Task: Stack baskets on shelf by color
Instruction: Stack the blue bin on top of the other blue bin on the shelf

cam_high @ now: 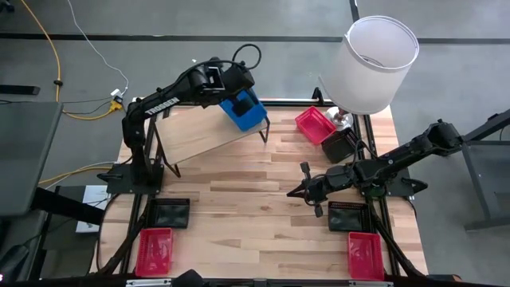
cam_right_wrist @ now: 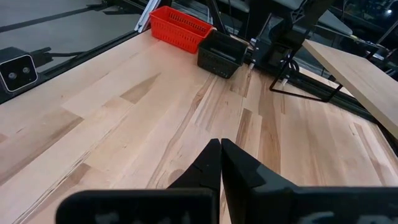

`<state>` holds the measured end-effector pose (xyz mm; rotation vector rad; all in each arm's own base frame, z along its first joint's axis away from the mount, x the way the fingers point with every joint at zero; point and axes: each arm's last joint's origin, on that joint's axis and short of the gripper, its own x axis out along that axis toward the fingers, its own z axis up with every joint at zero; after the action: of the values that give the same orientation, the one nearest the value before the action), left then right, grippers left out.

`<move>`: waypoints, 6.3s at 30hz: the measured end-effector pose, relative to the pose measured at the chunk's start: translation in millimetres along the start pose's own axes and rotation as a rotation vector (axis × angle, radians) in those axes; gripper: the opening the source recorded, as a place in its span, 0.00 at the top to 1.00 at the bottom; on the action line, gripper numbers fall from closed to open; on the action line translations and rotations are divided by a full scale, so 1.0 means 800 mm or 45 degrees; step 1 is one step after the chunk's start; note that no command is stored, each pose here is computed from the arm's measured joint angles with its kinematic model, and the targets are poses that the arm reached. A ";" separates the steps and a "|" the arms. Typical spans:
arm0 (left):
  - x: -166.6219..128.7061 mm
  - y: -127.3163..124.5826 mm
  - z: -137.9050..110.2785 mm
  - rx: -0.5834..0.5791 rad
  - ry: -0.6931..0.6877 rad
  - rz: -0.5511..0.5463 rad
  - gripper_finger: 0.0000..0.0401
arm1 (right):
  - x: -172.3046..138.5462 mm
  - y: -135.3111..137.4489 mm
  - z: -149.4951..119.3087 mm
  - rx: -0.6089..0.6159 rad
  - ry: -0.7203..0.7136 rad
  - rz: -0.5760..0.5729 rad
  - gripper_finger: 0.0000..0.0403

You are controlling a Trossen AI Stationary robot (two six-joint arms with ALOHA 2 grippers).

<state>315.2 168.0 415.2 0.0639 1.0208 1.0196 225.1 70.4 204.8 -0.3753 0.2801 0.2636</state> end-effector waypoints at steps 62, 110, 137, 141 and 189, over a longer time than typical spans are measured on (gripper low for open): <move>-0.026 -0.016 0.017 -0.318 -0.239 0.099 1.00 | 0.000 0.001 -0.003 0.052 0.036 0.010 1.00; 0.102 -0.025 -0.114 -0.678 -0.499 -0.008 1.00 | 0.000 0.001 -0.004 0.050 0.045 0.008 1.00; 0.045 -0.043 -0.115 -0.375 -0.363 -0.140 1.00 | 0.000 0.001 -0.004 0.053 0.046 0.008 1.00; 0.021 -0.044 -0.131 -0.292 -0.319 -0.082 1.00 | 0.000 0.001 -0.004 0.051 0.046 0.008 1.00; 0.083 -0.021 -0.144 -0.546 -0.022 -0.352 1.00 | 0.000 0.001 -0.004 0.050 0.047 0.008 1.00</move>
<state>251.4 161.6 297.9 -0.4091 0.7516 0.9606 224.1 69.9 201.4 -0.3409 0.3220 0.2573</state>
